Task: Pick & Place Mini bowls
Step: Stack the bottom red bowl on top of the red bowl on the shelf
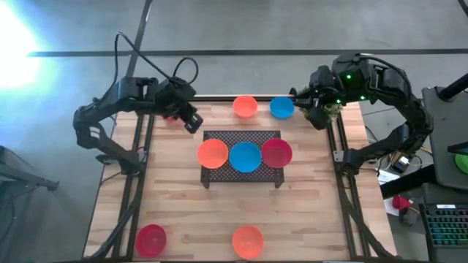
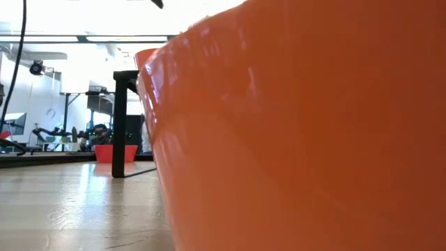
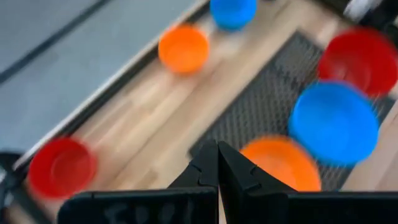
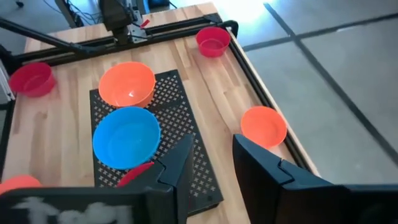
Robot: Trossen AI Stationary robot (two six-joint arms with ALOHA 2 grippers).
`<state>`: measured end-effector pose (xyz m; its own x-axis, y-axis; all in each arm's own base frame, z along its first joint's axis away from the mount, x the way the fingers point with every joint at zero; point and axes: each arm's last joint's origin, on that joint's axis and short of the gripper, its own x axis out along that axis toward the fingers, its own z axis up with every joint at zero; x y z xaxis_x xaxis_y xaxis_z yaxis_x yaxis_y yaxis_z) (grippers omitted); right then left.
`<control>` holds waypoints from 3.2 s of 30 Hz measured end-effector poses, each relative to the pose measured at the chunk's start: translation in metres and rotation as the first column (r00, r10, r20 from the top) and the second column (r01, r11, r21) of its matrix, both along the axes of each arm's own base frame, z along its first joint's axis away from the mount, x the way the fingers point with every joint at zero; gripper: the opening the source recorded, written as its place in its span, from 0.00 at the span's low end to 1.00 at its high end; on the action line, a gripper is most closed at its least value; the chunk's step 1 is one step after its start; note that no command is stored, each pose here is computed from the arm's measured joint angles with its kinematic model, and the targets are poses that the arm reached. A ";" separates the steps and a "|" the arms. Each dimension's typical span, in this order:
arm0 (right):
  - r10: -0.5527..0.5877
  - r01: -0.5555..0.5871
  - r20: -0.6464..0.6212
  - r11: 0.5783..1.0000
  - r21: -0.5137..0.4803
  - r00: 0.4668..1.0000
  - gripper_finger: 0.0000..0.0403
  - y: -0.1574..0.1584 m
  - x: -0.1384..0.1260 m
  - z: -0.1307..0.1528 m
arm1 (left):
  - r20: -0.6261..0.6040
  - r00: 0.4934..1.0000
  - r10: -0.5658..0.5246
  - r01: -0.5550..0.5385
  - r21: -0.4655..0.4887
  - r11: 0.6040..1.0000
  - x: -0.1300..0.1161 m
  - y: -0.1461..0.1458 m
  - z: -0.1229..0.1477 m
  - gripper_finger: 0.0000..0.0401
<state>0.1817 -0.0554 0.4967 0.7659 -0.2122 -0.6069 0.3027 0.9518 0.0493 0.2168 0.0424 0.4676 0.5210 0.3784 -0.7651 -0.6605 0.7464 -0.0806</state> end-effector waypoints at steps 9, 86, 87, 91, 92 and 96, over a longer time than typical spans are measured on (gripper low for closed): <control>-0.009 0.010 -0.036 1.000 0.024 0.999 0.35 -0.005 0.015 -0.007 | -0.039 0.953 -0.301 0.277 -0.288 0.916 -0.018 -0.030 -0.013 0.00; 0.051 -0.053 -0.054 0.998 -0.033 0.997 0.26 -0.004 0.015 -0.007 | -0.166 0.457 -0.874 0.504 -0.761 0.408 -0.044 -0.193 -0.264 0.17; 0.051 -0.053 -0.054 0.998 -0.033 0.997 0.26 -0.004 0.015 -0.007 | -0.171 0.453 -0.875 0.503 -0.762 0.409 -0.046 -0.192 -0.267 0.17; 0.051 -0.053 -0.054 0.998 -0.033 0.997 0.25 -0.004 0.015 -0.007 | -0.166 0.465 -0.870 0.487 -0.772 0.408 -0.049 -0.192 -0.279 0.17; 0.051 -0.053 -0.054 0.998 -0.033 0.997 0.25 -0.004 0.015 -0.007 | -0.160 0.468 -0.869 0.485 -0.775 0.405 -0.050 -0.192 -0.282 0.17; 0.051 -0.053 -0.054 0.998 -0.033 0.997 0.25 -0.004 0.015 -0.007 | -0.120 0.493 -0.862 0.463 -0.803 0.376 -0.052 -0.197 -0.290 0.17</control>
<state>0.1969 -0.0597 0.4892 0.7431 -0.1939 -0.6405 0.2538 0.9673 0.0016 0.1648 -0.1543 0.1775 -0.1318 -0.5669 -0.8131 -0.0391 0.8226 -0.5672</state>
